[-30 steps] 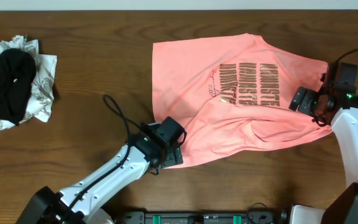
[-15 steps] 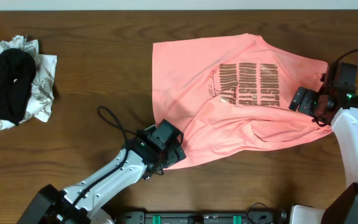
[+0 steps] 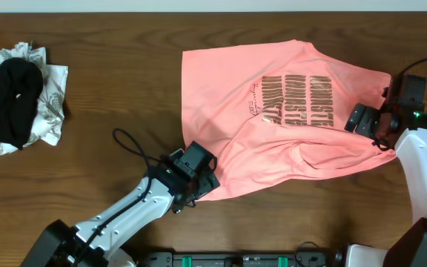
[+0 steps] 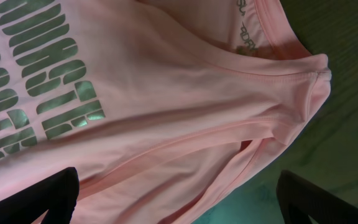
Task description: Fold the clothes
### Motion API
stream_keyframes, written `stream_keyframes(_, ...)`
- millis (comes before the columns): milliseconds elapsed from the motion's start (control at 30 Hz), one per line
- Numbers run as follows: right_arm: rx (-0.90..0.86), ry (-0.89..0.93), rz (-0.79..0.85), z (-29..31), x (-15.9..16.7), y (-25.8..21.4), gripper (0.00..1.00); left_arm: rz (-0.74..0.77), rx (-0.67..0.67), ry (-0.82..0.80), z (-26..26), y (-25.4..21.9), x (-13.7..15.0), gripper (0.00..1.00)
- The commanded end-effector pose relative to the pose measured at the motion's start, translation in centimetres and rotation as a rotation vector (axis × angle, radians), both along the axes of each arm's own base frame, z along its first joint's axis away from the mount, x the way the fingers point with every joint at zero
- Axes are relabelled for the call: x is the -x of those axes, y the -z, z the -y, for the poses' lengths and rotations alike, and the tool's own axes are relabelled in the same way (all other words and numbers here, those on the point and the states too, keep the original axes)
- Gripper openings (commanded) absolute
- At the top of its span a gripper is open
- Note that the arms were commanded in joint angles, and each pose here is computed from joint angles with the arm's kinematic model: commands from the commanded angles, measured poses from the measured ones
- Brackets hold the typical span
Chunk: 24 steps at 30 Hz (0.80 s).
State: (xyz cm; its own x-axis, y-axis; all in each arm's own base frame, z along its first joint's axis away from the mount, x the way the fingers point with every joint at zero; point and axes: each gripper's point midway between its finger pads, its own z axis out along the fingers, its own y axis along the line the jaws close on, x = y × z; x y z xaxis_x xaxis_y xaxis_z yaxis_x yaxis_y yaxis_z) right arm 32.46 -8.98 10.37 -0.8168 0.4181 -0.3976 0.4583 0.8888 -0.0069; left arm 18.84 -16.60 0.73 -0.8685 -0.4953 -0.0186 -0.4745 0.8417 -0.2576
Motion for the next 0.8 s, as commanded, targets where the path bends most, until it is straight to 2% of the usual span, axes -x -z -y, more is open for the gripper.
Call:
stream_keyframes(0, 0.003, 0.021, -0.010, 0.14, 0.18, 0.33, 0.99, -0.011, -0.014, -0.008, -0.43, 0.39, 0.20, 0.86)
stream_keyframes(67, 0.003, 0.021, -0.010, 0.14, 0.17, 0.33, 0.99, -0.013, -0.016, -0.008, -0.49, 0.47, 0.28, 0.78)
stream_keyframes(167, 0.003, 0.021, -0.010, 0.14, 0.18, 0.33, 0.99, -0.014, -0.017, -0.008, -0.53, 0.51, 0.32, 0.59)
stream_keyframes(467, 0.003, 0.021, -0.011, 0.15, 0.18, 0.33, 0.99, -0.006, -0.019, 0.019, -0.49, 0.49, 0.28, 0.46)
stream_keyframes(533, 0.003, 0.021, -0.011, 0.15, 0.18, 0.33, 0.99, -0.005, -0.019, 0.022, -0.49, 0.49, 0.28, 0.48)
stream_keyframes(600, 0.003, 0.021, -0.011, 0.15, 0.18, 0.33, 0.99, -0.006, -0.019, 0.022, -0.50, 0.49, 0.28, 0.73)
stream_keyframes(633, 0.003, 0.021, -0.011, 0.15, 0.18, 0.33, 0.99, -0.006, -0.019, 0.022, -0.50, 0.49, 0.28, 0.79)
stream_keyframes(767, 0.003, 0.021, -0.010, 0.15, 0.17, 0.33, 0.99, 0.025, -0.029, 0.110, -0.45, -0.30, -0.55, 0.80)
